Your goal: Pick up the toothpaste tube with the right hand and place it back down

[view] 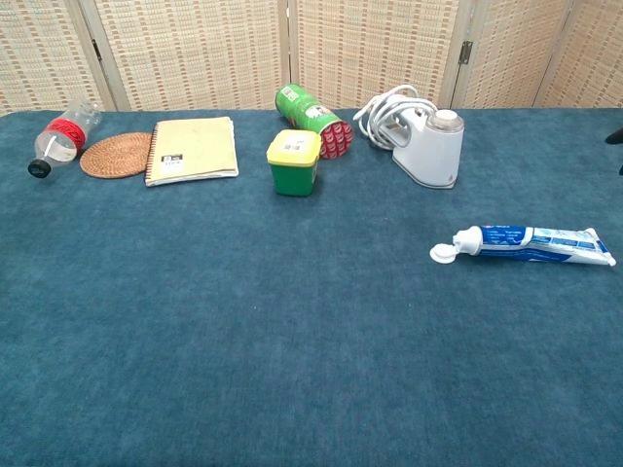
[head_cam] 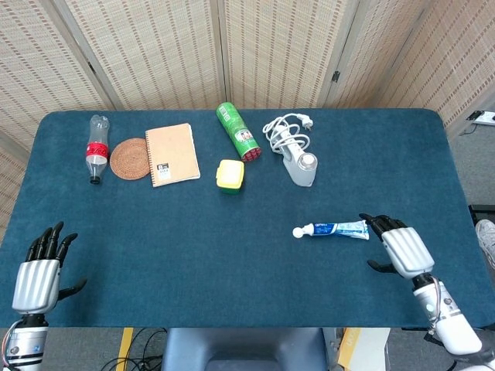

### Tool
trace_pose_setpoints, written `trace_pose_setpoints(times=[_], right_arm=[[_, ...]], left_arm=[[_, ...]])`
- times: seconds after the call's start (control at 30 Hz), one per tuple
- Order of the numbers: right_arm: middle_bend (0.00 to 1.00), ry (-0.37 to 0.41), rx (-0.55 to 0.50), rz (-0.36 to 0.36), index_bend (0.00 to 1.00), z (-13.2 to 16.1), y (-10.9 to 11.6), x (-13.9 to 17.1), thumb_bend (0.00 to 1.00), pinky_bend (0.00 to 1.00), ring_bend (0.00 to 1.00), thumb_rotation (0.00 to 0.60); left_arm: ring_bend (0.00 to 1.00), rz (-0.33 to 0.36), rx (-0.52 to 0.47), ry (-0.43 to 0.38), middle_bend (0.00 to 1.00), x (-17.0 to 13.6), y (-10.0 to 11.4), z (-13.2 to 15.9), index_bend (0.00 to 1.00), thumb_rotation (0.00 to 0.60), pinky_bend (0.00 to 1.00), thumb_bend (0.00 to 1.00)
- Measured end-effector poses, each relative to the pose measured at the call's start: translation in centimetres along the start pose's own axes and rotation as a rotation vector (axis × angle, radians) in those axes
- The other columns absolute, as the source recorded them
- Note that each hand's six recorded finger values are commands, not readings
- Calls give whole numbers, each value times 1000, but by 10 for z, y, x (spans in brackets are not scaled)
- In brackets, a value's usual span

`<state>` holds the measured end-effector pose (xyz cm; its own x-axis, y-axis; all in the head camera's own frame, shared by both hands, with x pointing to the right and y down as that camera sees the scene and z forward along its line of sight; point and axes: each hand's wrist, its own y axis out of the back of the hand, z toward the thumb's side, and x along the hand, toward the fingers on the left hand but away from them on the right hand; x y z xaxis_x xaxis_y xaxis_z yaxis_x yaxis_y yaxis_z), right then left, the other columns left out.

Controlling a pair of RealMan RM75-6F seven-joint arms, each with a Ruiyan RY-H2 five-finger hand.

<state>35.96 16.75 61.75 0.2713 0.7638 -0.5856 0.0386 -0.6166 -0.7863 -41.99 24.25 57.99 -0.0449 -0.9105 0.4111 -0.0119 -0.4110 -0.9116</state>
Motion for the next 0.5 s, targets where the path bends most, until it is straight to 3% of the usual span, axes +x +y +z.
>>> trace_pose_setpoints(times=[0.5], right_arm=[[326, 51, 65, 126, 207, 15, -42, -80, 261, 329, 228, 600]], left_arm=[[25, -8, 8, 22, 39, -4, -2, -7, 195, 600, 157, 27]])
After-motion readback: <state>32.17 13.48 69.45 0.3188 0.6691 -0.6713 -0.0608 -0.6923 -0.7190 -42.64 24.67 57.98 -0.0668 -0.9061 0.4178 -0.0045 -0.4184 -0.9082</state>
